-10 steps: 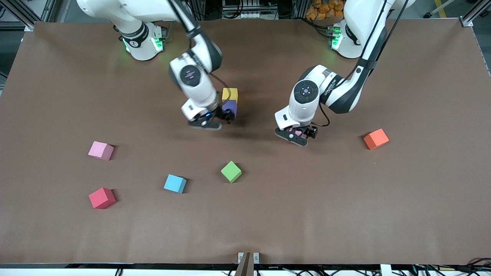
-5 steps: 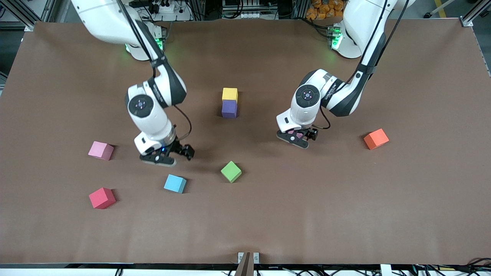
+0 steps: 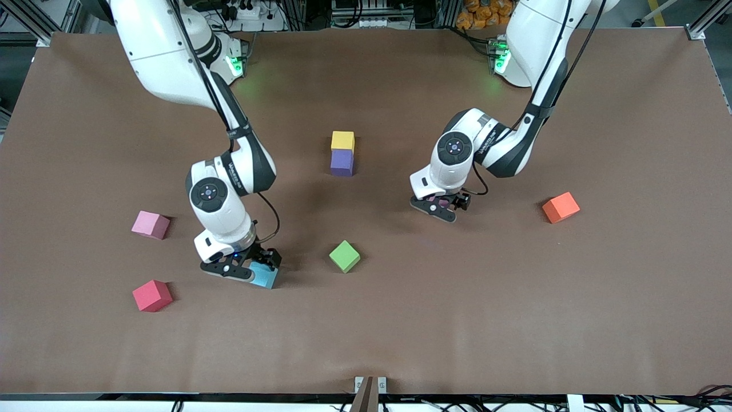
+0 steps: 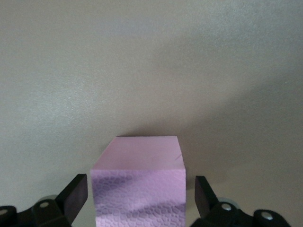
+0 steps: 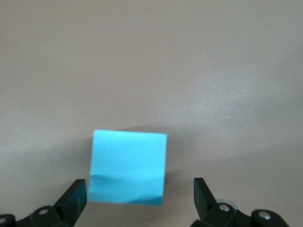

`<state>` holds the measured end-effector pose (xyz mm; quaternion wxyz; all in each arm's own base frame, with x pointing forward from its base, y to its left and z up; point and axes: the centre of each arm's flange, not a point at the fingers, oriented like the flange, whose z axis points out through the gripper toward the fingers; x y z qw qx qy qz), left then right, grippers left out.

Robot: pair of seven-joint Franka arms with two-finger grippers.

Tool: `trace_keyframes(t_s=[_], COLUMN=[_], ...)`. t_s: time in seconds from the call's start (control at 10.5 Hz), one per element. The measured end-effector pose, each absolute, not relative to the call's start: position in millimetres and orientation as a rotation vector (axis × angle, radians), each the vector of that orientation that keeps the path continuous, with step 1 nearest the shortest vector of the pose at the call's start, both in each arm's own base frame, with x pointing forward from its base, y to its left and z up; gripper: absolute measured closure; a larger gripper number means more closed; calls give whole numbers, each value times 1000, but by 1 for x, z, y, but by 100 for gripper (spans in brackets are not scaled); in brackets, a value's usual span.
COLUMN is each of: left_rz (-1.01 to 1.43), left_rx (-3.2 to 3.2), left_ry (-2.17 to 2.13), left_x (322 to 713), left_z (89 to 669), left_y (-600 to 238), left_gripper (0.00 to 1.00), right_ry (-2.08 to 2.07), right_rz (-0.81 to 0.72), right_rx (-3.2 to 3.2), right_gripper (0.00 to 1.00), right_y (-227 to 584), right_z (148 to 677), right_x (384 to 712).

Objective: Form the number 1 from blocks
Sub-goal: 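Grasp the lavender block with the left gripper while the right grasps cyan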

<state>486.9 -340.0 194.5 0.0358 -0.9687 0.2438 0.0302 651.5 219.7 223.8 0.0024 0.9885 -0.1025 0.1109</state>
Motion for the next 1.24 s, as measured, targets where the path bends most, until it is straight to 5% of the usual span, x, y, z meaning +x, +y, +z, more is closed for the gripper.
trace_keyframes(t_s=[0.1, 0.38, 1.05, 1.24], left_rz=[96, 94, 92, 138], left_rx=[-2975, -2983, -3049, -3033], left_ry=[749, 715, 350, 259], left_x=[487, 486, 450, 413], left_z=[193, 193, 216, 251], left_y=[-340, -340, -391, -424], left_gripper=[0, 40, 40, 40], right_ry=[-315, -311, -286, -291], right_rz=[350, 377, 410, 415], right_rx=[3099, 3104, 3103, 3095], right_gripper=[0, 0, 0, 10], right_y=[218, 220, 228, 223], right_z=[222, 229, 201, 191], right_x=[653, 658, 663, 664])
